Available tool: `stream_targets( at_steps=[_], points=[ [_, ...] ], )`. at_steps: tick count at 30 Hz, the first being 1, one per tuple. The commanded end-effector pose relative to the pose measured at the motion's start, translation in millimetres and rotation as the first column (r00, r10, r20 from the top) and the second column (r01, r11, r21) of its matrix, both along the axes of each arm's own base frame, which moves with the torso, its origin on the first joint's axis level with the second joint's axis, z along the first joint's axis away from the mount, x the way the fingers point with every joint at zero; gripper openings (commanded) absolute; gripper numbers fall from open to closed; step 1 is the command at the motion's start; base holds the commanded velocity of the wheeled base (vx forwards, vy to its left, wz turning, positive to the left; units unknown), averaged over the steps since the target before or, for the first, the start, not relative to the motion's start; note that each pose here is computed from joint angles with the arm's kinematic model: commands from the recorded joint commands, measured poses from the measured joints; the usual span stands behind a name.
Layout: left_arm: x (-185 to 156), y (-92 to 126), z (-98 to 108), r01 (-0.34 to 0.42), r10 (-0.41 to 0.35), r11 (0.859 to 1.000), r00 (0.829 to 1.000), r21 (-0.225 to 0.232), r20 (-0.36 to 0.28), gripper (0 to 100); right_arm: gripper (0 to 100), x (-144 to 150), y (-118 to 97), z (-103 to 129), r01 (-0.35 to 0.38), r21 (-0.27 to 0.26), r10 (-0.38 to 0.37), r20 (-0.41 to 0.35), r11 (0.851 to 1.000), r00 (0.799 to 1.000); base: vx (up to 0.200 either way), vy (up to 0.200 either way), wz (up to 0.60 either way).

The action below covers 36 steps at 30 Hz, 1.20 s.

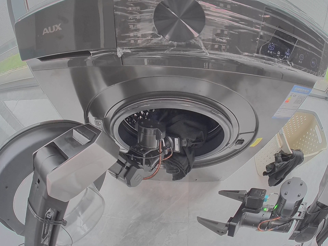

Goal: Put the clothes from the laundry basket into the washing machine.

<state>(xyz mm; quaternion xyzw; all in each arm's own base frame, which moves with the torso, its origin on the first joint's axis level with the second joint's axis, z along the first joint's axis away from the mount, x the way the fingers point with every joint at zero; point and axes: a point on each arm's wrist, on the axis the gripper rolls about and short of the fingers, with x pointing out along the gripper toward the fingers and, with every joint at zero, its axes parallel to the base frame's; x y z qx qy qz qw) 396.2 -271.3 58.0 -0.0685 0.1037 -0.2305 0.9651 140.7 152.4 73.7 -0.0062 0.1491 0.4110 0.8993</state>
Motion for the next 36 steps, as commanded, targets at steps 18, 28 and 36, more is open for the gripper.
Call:
stream_targets(
  at_steps=[18,28,36],
  points=[
    [49,-19,15,-0.093,0.136,0.968,0.975,-0.232,0.178,0,100,-4,3,0,-0.003,-0.005,0.003,0.003,1.0,1.0,0.0,0.0,0.0],
    [67,-23,32,-0.088,0.192,0.94,0.936,-0.331,0.296,0,100,-3,4,0,-0.005,-0.002,0.005,0.003,1.0,1.0,0.0,0.0,0.0],
    [73,-22,28,-0.088,0.204,0.936,0.925,-0.342,0.32,0,100,-4,4,0,-0.006,-0.003,0.006,0.002,1.0,1.0,0.0,0.0,0.0]
  ],
)
